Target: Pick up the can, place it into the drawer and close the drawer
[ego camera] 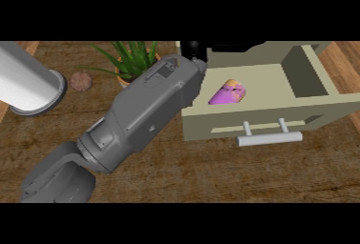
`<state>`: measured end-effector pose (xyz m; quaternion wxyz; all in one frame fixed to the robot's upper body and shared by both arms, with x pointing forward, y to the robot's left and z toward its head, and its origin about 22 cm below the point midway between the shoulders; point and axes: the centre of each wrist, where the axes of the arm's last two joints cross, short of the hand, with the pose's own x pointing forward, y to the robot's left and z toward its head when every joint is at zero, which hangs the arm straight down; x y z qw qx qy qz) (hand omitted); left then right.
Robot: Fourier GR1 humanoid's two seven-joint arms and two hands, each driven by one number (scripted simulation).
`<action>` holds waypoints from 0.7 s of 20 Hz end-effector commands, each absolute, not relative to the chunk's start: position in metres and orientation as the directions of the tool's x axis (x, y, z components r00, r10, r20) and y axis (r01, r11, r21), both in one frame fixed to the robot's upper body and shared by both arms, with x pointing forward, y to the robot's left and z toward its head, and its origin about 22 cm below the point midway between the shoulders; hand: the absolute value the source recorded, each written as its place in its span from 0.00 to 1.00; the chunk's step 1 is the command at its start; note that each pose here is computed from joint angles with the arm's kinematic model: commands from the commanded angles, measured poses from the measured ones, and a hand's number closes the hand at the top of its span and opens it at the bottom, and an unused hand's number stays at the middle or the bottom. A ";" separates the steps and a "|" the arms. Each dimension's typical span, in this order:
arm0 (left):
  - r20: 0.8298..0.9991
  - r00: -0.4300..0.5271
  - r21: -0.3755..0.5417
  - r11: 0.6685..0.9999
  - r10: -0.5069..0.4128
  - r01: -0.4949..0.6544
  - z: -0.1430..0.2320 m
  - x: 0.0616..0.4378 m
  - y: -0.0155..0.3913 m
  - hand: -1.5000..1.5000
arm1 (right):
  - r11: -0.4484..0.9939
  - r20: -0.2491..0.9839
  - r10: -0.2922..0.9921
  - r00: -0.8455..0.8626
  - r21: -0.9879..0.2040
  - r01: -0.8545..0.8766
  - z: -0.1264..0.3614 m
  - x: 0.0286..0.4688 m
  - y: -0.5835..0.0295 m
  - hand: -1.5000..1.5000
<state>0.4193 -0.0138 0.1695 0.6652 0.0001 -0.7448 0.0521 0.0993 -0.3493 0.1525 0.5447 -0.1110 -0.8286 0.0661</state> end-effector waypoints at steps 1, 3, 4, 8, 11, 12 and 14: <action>0.985 -0.152 -0.091 0.993 0.078 -0.079 0.162 0.415 -0.014 0.00 | 0.931 0.816 0.358 -0.453 -0.349 0.109 0.167 0.102 -0.336 0.00; 0.977 -0.186 -0.112 0.992 0.100 -0.056 0.181 0.413 -0.023 0.00 | 0.911 0.781 0.405 -0.476 -0.392 0.131 0.175 0.112 -0.331 0.00; 0.979 -0.181 -0.103 0.994 0.093 -0.044 0.184 0.419 -0.019 0.00 | 0.904 0.781 0.415 -0.467 -0.410 0.118 0.168 0.118 -0.323 0.00; 0.980 -0.183 -0.089 0.995 0.080 -0.044 0.168 0.415 -0.017 0.00 | 0.837 0.712 0.533 -0.457 -0.523 0.163 0.184 0.130 -0.311 0.00; 0.979 -0.180 -0.109 0.992 0.097 -0.058 0.190 0.411 -0.029 0.00 | 0.811 0.678 0.565 -0.470 -0.562 0.165 0.187 0.146 -0.288 0.00; 0.981 -0.163 -0.119 0.992 0.109 -0.050 0.176 0.418 -0.017 0.00 | 0.794 0.683 0.591 -0.429 -0.586 0.162 0.176 0.148 -0.289 0.00; 0.981 -0.148 -0.135 0.989 0.124 -0.064 0.181 0.415 -0.022 0.00 | 0.754 0.633 0.626 -0.455 -0.640 0.148 0.174 0.161 -0.278 0.00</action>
